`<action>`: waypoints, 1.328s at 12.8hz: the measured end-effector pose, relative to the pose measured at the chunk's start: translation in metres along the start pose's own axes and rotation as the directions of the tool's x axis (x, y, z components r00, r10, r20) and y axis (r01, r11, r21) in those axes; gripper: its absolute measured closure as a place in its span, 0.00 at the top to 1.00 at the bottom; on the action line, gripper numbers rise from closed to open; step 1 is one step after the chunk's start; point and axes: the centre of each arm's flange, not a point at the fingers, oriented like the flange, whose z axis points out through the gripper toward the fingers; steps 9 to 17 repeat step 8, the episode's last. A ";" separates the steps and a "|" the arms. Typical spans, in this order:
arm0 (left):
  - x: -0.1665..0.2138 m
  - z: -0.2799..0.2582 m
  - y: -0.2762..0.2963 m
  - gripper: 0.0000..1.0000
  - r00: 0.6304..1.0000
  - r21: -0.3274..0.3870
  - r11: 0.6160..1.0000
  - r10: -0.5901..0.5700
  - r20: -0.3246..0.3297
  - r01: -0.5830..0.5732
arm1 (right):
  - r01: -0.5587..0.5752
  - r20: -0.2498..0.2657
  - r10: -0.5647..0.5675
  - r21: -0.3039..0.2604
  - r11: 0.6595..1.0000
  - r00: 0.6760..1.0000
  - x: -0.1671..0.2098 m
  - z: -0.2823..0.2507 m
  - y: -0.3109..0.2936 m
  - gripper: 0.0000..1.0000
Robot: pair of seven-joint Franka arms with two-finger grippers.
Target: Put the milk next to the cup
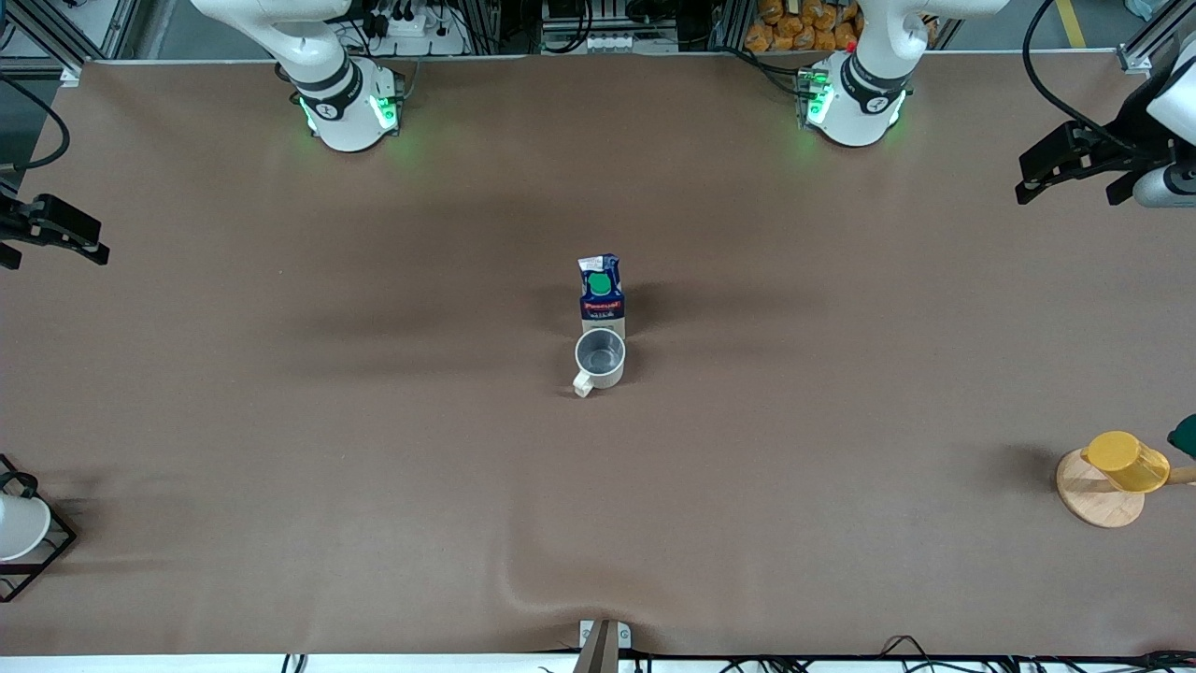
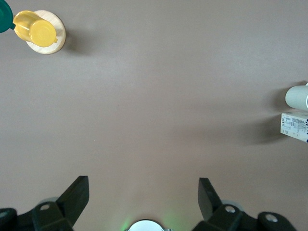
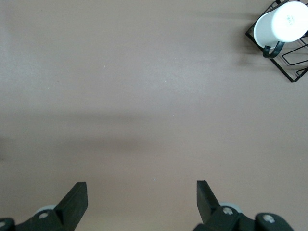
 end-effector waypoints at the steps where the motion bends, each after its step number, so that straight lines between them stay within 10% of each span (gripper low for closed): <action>1: 0.000 0.000 0.000 1.00 1.000 0.000 1.000 0.000 0.000 0.000 | 0.000 0.000 0.000 0.000 1.000 1.000 0.000 0.000 0.000 1.00; 17: 0.000 0.002 -0.002 1.00 0.998 0.019 0.998 0.057 0.004 -0.057 | -0.001 0.005 0.001 0.001 1.000 1.000 0.000 0.002 0.000 1.00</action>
